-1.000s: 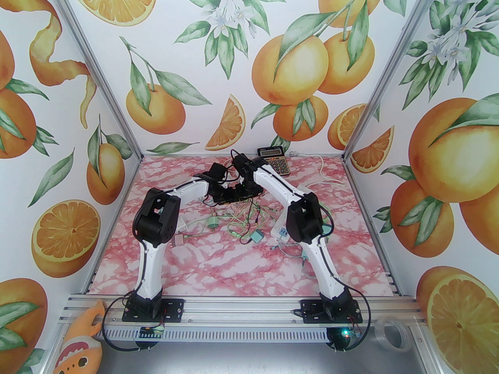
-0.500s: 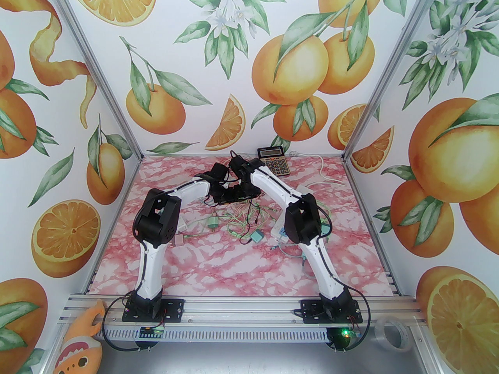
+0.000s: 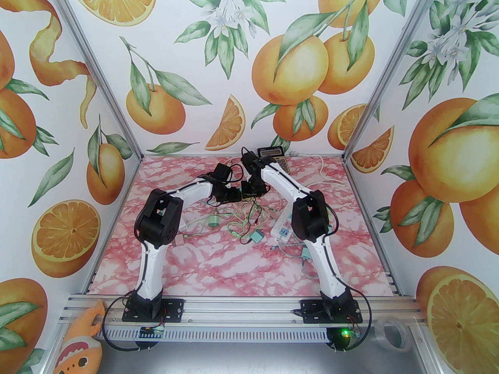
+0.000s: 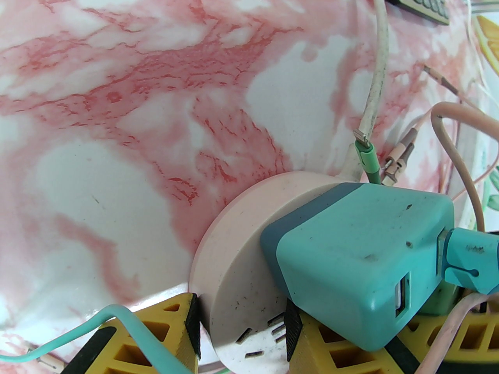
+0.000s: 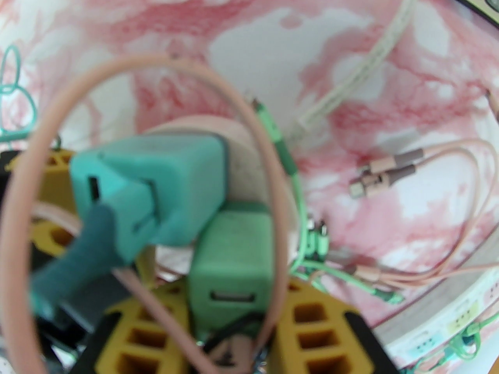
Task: Pull the plug off the socket
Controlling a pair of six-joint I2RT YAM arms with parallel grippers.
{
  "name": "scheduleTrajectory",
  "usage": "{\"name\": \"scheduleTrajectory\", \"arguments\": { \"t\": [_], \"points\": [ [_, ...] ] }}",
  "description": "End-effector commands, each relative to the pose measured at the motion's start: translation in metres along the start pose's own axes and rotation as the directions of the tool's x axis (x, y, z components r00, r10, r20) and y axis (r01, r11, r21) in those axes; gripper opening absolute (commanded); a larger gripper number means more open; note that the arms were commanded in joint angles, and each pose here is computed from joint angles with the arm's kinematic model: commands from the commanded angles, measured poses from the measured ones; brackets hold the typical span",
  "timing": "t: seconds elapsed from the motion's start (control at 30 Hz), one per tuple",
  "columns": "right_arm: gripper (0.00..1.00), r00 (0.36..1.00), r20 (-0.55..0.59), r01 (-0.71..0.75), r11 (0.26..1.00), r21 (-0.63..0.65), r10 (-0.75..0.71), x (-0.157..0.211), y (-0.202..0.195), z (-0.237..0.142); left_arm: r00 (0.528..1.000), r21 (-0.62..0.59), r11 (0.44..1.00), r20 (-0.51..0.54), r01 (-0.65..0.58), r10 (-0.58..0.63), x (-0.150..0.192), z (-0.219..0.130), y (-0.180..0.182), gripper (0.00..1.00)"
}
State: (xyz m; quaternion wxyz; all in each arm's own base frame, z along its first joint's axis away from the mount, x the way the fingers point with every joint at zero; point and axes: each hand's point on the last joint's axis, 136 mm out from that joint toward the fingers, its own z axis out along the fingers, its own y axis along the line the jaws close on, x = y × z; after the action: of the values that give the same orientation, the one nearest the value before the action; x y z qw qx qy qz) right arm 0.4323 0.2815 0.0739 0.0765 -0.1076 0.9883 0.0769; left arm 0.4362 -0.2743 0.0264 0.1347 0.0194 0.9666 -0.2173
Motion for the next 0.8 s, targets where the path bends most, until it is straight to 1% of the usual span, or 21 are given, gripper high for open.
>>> {"name": "scheduleTrajectory", "arguments": {
  "t": [0.0, 0.1, 0.2, 0.27, 0.33, 0.43, 0.6, 0.7, 0.77],
  "points": [
    [0.22, 0.986, 0.094, 0.147, 0.985, -0.092, -0.139, 0.003, 0.082, -0.026, 0.944, -0.236, 0.972, -0.324, -0.009, -0.070, 0.111, 0.064, 0.066, 0.18],
    [0.23, 0.979, 0.093, 0.189, 0.978, -0.084, -0.181, 0.012, 0.102, -0.023, 0.940, -0.245, 0.970, -0.333, -0.010, -0.074, 0.114, 0.065, 0.069, 0.18],
    [0.22, 0.977, 0.091, 0.201, 0.976, -0.082, -0.193, 0.014, 0.106, -0.024, 0.940, -0.250, 0.968, -0.335, -0.013, -0.074, 0.114, 0.065, 0.069, 0.18],
    [0.22, 0.979, 0.092, 0.191, 0.979, -0.066, -0.184, 0.011, 0.096, -0.025, 0.939, -0.253, 0.967, -0.336, -0.017, -0.071, 0.114, 0.065, 0.070, 0.18],
    [0.22, 0.986, 0.086, 0.148, 0.986, -0.081, -0.141, 0.005, 0.081, -0.026, 0.938, -0.259, 0.966, -0.338, -0.021, -0.070, 0.114, 0.065, 0.071, 0.18],
    [0.22, 0.995, 0.096, 0.050, 0.988, -0.145, -0.036, -0.010, 0.055, -0.032, 0.936, -0.267, 0.963, -0.345, -0.025, -0.072, 0.116, 0.065, 0.073, 0.18],
    [0.22, 0.987, 0.113, -0.080, 0.965, -0.251, 0.112, -0.030, 0.024, -0.046, 0.929, -0.278, 0.960, -0.362, -0.028, -0.077, 0.123, 0.068, 0.079, 0.17],
    [0.22, 0.983, 0.121, -0.099, 0.960, -0.261, 0.134, -0.034, 0.019, -0.050, 0.927, -0.279, 0.960, -0.365, -0.027, -0.080, 0.125, 0.070, 0.080, 0.17],
    [0.22, 0.984, 0.119, -0.098, 0.961, -0.259, 0.132, -0.032, 0.024, -0.049, 0.927, -0.278, 0.960, -0.367, -0.029, -0.078, 0.125, 0.070, 0.079, 0.17]
  ]
}}
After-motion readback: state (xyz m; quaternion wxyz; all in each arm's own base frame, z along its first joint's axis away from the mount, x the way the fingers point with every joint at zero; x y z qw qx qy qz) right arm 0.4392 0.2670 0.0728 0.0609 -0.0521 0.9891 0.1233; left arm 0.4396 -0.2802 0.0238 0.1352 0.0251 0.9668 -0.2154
